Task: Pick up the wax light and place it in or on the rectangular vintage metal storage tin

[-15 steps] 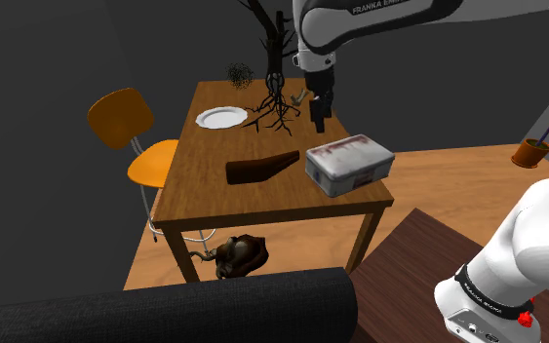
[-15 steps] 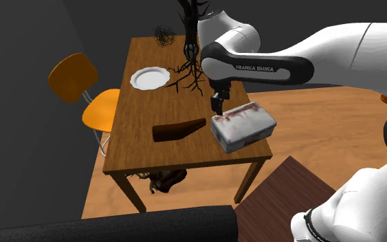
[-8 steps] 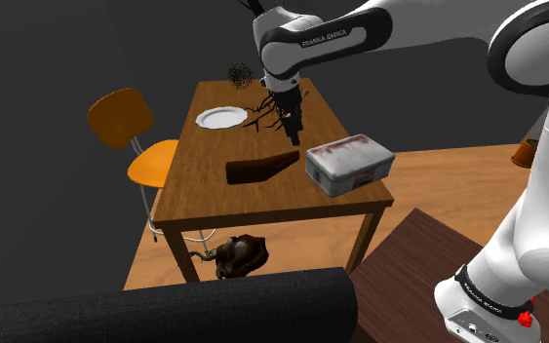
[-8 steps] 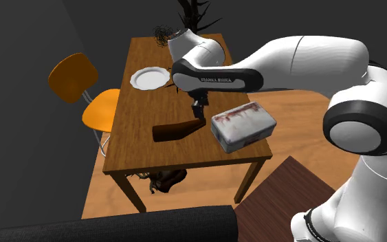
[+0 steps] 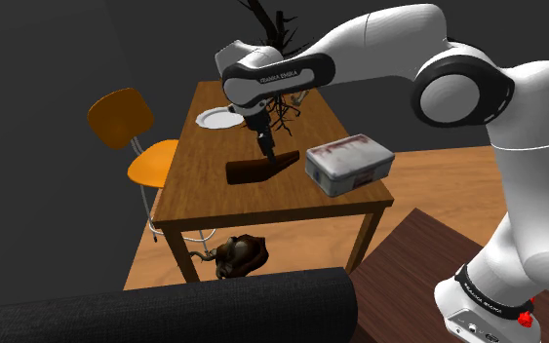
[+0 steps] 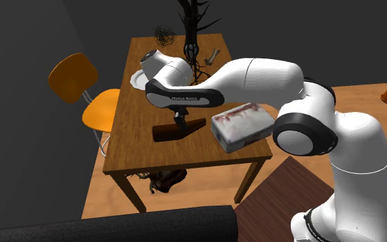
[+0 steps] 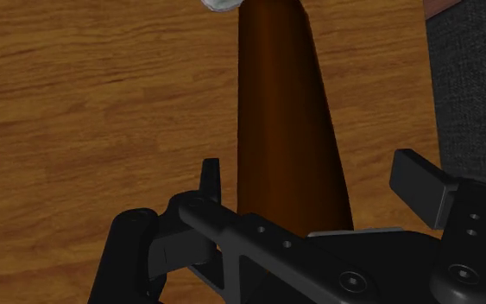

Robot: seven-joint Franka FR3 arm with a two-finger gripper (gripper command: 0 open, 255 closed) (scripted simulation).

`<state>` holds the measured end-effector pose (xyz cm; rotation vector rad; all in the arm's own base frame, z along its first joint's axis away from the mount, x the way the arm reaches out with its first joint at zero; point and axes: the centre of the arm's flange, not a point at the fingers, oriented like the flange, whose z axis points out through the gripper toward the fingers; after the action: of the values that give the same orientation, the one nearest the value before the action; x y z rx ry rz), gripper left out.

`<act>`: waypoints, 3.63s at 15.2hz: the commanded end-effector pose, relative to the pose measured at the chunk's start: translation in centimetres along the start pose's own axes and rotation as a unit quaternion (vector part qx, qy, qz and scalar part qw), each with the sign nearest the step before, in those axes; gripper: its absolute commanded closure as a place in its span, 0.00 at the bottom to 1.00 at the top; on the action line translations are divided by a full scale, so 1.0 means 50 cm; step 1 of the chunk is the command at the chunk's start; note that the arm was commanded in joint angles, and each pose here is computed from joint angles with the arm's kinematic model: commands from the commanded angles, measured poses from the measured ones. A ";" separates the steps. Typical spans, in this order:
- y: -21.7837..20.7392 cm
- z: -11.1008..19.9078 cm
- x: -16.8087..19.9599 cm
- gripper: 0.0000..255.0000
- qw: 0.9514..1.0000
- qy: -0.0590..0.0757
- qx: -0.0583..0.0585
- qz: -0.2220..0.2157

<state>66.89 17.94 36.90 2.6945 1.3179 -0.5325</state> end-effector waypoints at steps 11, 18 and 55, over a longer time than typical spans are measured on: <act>-0.001 0.088 0.022 0.00 1.000 -0.003 -0.001 -0.011; -0.001 0.088 0.022 1.00 1.000 -0.003 -0.001 -0.011; -0.023 -0.208 -0.089 1.00 1.000 -0.003 -0.001 -0.011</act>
<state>66.36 17.82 47.50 2.6773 1.3480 -0.5434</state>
